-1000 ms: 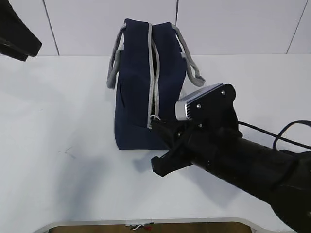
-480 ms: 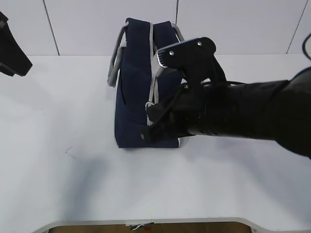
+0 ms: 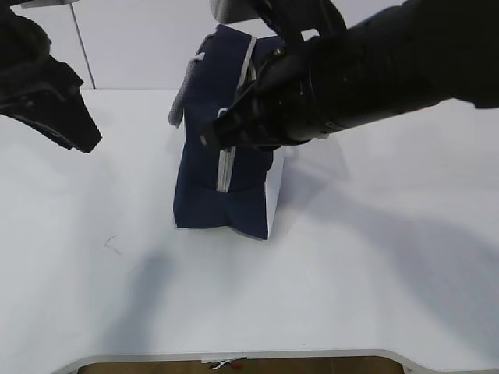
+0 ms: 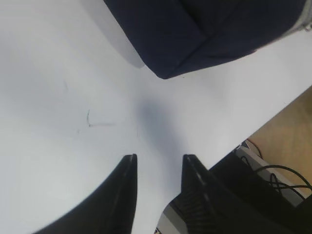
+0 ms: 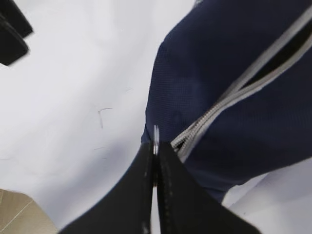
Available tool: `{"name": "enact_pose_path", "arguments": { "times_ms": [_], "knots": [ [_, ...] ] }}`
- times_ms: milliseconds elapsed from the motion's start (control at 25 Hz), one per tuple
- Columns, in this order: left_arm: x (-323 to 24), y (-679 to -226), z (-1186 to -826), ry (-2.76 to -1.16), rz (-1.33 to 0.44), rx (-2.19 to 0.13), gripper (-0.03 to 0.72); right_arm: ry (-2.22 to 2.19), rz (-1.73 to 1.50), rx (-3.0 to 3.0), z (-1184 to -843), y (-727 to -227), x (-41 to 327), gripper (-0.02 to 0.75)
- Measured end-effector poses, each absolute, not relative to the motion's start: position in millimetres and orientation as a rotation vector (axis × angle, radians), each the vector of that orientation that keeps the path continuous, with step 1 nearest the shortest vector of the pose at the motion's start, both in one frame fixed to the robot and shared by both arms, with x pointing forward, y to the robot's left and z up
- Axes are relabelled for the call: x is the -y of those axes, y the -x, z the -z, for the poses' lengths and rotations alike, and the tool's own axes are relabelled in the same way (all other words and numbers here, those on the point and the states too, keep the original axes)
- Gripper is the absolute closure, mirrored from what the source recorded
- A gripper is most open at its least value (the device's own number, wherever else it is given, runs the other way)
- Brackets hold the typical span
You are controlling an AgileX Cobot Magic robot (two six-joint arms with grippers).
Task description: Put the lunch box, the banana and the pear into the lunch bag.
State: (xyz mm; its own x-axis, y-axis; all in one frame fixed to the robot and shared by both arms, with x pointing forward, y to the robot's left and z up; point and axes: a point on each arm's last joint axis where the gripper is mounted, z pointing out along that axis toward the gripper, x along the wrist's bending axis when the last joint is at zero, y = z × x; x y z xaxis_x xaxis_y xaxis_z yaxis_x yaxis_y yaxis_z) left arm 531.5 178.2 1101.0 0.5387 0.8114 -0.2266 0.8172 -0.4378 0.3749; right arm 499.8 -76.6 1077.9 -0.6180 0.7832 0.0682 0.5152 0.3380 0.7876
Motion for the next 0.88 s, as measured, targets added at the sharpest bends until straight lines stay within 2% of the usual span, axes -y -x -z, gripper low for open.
{"name": "enact_pose_path", "arguments": {
  "times_ms": [320,520,880],
  "knots": [
    [-177.0,-537.9,-1068.6,-2.323,-0.033,-1.318,0.447,-1.153,-1.161,-2.293,-1102.6,-502.1,74.2,0.725],
    [-173.0,-535.7,-1043.5,-2.282,-0.042,-1.233,0.447,-1.14,-1.187,-2.274,-1117.2,-503.8,72.7,0.725],
    [-163.9,-536.2,-1026.8,-2.181,-0.114,-1.039,0.447,-1.124,-1.165,-2.279,-1118.1,-514.3,65.0,0.726]
  ]
}}
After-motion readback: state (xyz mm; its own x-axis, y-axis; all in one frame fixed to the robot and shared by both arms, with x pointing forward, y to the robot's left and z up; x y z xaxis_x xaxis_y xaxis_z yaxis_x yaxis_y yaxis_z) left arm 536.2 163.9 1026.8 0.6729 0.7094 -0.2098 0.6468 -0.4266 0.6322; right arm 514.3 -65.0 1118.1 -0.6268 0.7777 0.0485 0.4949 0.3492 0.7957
